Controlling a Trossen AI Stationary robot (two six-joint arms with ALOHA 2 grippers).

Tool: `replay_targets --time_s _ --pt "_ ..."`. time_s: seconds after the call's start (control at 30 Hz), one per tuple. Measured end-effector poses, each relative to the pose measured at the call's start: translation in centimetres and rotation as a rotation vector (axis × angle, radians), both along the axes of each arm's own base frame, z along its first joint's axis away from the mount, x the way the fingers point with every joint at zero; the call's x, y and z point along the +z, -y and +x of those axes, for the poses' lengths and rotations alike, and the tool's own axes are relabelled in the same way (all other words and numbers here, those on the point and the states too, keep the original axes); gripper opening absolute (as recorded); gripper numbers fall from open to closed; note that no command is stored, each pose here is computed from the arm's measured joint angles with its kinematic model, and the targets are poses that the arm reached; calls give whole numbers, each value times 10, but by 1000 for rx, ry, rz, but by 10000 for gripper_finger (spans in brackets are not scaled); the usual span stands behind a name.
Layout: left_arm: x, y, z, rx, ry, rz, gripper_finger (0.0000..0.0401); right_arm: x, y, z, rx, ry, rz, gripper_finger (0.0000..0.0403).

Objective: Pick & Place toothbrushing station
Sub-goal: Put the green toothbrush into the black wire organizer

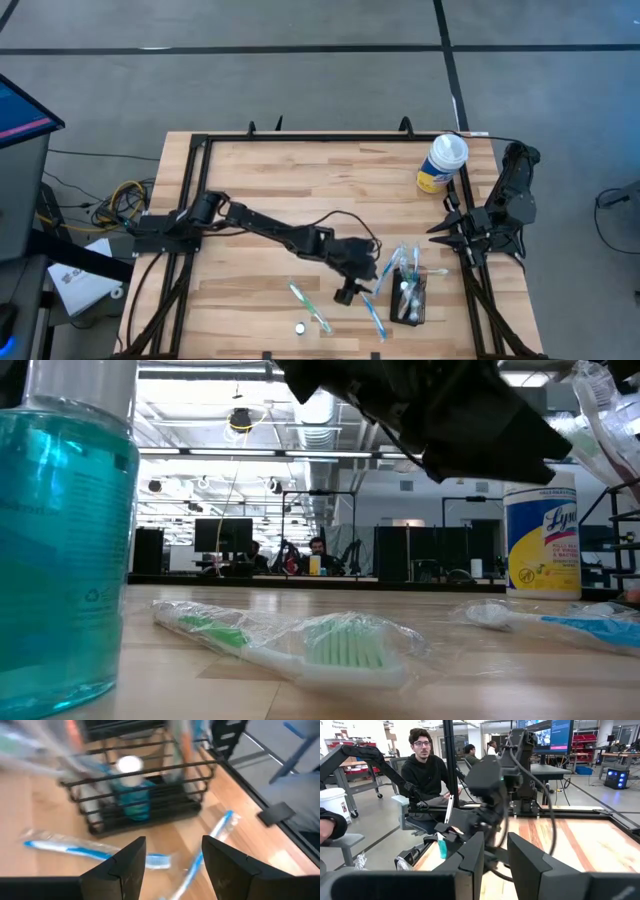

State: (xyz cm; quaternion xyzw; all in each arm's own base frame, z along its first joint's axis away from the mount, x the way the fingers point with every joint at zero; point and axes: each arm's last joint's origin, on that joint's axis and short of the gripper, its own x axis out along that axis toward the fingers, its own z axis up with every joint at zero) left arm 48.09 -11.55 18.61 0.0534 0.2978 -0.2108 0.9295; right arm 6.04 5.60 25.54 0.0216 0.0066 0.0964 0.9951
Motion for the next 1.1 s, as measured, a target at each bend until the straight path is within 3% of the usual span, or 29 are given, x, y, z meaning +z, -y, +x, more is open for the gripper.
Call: replay_targets --time_s 0.2,0.63,0.83,1.1 --pt "-19 10 -11 -43 -46 37 186 0 0 0 0 0 1 77" --pt "-49 -1 -28 64 -190 64 186 0 0 0 0 0 0 77" --pt "-33 2 -50 83 -348 66 186 0 0 0 0 -1 -1 77" --pt "-10 8 -99 75 -373 59 186 0 0 0 0 -3 10 77"
